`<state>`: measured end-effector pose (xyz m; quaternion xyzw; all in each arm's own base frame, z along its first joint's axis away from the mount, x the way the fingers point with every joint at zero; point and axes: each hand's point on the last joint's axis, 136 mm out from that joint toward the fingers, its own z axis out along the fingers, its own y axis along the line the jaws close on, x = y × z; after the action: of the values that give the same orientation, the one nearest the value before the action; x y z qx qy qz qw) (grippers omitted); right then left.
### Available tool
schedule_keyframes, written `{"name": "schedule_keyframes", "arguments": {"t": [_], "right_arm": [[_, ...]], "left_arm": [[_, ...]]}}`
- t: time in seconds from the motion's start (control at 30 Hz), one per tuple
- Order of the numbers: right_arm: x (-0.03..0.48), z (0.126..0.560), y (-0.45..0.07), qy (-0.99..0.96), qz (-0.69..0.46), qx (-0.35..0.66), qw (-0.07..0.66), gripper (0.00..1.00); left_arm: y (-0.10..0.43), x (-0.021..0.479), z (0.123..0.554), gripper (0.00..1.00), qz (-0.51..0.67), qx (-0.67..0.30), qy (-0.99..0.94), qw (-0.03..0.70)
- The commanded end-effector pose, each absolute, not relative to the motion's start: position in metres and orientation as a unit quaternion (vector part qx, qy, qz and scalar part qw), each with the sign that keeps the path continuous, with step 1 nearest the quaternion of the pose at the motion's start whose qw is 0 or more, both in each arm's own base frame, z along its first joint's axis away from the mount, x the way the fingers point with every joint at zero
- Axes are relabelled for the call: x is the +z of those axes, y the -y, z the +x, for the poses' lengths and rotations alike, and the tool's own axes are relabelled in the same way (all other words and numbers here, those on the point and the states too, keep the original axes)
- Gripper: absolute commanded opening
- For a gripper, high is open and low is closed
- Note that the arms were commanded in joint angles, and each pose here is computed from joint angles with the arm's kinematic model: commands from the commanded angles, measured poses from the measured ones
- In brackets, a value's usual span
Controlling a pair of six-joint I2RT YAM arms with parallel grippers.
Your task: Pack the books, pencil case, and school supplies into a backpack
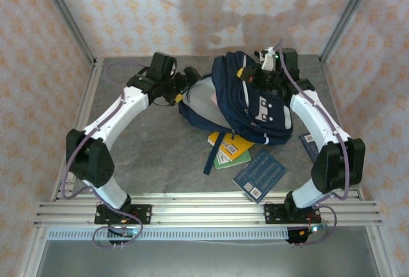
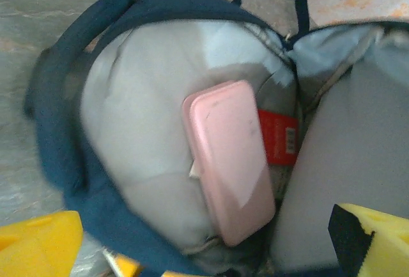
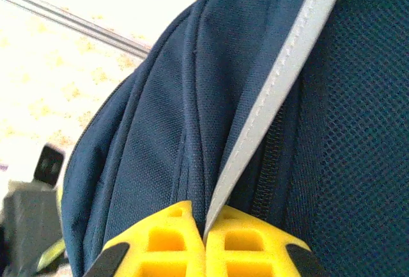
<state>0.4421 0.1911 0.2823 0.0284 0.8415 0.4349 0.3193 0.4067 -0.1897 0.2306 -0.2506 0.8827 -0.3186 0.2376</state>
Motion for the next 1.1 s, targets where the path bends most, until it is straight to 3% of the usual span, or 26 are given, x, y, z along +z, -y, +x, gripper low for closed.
{"name": "schedule_keyframes", "arguments": {"t": [0.0,0.2,0.47,0.5,0.53,0.57,0.67,0.73,0.83,0.87,0.93,0.97,1.07], "right_arm": [[0.326,0.466,-0.202,-0.81,-0.055,0.428,0.397,0.0],[0.309,0.481,-0.261,-0.823,-0.124,0.412,0.371,0.0],[0.265,0.469,-0.354,-0.841,-0.194,0.395,0.313,0.0],[0.262,0.47,-0.355,-0.85,-0.193,0.375,0.315,0.09],[0.261,0.472,-0.35,-0.862,-0.184,0.343,0.324,0.26],[0.262,0.475,-0.342,-0.871,-0.172,0.314,0.336,0.37],[0.279,0.476,-0.298,-0.889,-0.107,0.227,0.383,0.56],[0.29,0.464,-0.263,-0.893,-0.065,0.175,0.409,0.59],[0.292,0.43,-0.214,-0.895,-0.013,0.12,0.428,0.49],[0.287,0.417,-0.202,-0.895,0.001,0.113,0.431,0.4],[0.262,0.384,-0.175,-0.9,0.039,0.104,0.421,0.09],[0.244,0.37,-0.167,-0.907,0.049,0.101,0.405,0.0],[0.184,0.313,-0.136,-0.931,0.078,0.072,0.349,0.0]], "left_arm": [[0.175,0.241,0.38,1.0,-0.221,-0.295,-0.89,0.269],[0.161,0.25,0.347,1.0,-0.206,-0.306,-0.88,0.3],[0.147,0.253,0.323,0.98,-0.189,-0.296,-0.878,0.327],[0.147,0.251,0.321,0.98,-0.187,-0.295,-0.879,0.325],[0.148,0.248,0.319,0.98,-0.183,-0.296,-0.88,0.322],[0.149,0.245,0.318,0.98,-0.18,-0.296,-0.882,0.32],[0.157,0.235,0.313,0.97,-0.156,-0.288,-0.891,0.315],[0.166,0.229,0.307,0.97,-0.129,-0.276,-0.899,0.314],[0.179,0.219,0.3,0.96,-0.099,-0.263,-0.909,0.309],[0.184,0.217,0.298,0.96,-0.09,-0.262,-0.91,0.308],[0.195,0.21,0.292,0.95,-0.066,-0.257,-0.915,0.305],[0.198,0.207,0.289,0.95,-0.057,-0.253,-0.917,0.304],[0.213,0.195,0.279,0.94,-0.021,-0.243,-0.924,0.295]]}}
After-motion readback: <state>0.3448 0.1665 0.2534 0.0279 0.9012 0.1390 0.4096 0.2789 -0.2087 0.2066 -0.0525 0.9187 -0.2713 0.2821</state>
